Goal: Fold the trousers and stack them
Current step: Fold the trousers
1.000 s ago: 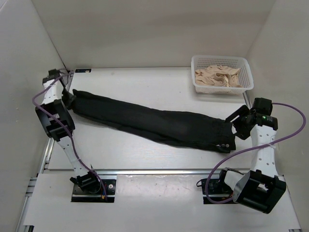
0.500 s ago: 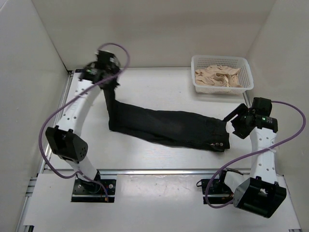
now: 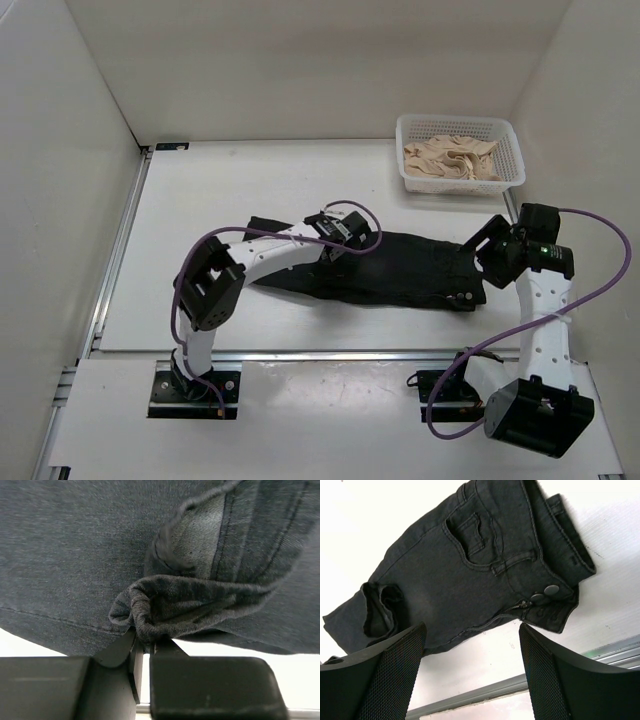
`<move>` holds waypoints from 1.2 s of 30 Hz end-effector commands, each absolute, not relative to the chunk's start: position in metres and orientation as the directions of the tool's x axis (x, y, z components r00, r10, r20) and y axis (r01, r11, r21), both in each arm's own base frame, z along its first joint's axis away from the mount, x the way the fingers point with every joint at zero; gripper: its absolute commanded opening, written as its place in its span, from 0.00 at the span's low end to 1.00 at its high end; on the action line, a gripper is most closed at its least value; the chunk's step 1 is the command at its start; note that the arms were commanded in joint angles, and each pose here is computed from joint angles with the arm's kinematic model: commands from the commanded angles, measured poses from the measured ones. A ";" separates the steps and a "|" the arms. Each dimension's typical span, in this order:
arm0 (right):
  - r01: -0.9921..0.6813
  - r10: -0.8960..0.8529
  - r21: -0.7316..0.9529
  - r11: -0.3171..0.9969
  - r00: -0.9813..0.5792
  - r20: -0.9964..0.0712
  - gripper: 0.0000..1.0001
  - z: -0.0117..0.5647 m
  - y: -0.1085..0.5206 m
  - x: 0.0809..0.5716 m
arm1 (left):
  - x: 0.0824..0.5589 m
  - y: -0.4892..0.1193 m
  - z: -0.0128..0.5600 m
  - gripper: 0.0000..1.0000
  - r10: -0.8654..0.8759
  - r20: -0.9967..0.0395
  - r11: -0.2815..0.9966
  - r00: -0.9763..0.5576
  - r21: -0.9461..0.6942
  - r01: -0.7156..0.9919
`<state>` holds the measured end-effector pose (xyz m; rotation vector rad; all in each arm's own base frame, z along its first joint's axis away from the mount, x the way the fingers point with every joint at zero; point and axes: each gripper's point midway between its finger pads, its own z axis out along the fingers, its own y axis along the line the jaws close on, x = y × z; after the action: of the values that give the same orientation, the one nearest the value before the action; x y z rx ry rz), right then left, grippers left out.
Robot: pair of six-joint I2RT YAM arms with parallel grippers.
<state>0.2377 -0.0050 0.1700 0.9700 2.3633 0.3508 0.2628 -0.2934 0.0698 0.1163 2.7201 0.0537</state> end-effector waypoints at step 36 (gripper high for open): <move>0.497 0.667 0.447 0.744 -0.604 -0.437 0.80 0.189 0.004 0.235 | 0.280 -0.311 0.112 0.11 -0.020 -0.458 1.000 -0.889 -0.028 -0.008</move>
<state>0.2316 0.0027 0.1742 0.9179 2.3735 0.3612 0.2831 -0.2983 0.0888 0.0223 2.6996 0.0701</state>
